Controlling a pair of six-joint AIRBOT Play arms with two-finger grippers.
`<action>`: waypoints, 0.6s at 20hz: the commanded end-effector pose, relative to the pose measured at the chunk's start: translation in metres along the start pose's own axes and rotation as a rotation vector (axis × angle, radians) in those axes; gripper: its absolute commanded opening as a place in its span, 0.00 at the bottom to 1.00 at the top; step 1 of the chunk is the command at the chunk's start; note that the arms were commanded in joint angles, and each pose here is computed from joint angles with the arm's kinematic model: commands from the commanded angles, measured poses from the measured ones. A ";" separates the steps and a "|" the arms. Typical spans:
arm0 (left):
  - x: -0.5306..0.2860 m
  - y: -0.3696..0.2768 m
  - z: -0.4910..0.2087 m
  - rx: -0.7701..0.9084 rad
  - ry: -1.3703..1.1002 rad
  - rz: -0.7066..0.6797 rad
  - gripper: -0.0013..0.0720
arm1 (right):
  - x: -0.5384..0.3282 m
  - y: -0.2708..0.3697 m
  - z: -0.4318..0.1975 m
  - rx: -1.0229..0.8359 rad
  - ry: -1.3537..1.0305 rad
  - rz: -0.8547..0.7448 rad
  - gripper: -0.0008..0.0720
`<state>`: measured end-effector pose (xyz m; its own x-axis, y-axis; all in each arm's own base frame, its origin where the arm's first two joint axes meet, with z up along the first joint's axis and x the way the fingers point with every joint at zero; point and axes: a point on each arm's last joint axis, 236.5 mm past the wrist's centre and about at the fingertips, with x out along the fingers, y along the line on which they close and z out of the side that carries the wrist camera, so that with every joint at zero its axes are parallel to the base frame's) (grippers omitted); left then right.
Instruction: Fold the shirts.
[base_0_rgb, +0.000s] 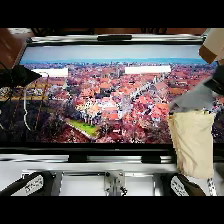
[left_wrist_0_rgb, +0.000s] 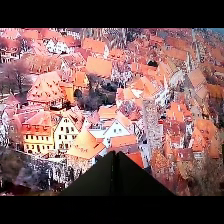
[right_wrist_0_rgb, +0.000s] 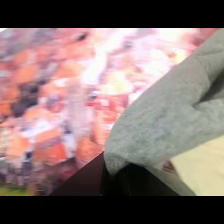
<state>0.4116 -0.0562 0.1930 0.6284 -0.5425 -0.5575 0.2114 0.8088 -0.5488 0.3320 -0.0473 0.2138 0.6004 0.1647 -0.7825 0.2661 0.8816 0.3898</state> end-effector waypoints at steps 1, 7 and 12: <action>0.000 0.000 0.000 0.024 0.001 -0.001 0.08 | -0.053 -0.070 -0.043 0.088 0.069 -0.248 0.11; 0.000 -0.001 0.000 0.063 0.002 -0.001 0.07 | -0.089 -0.116 -0.079 0.173 0.146 -0.457 0.11; 0.000 0.000 0.000 0.079 0.002 -0.001 0.07 | -0.095 -0.126 -0.095 0.219 0.146 -0.517 0.11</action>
<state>0.4111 -0.0565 0.1928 0.6264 -0.5440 -0.5583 0.2611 0.8213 -0.5073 0.2054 -0.1435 0.2083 0.3708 -0.2249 -0.9011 0.6188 0.7833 0.0591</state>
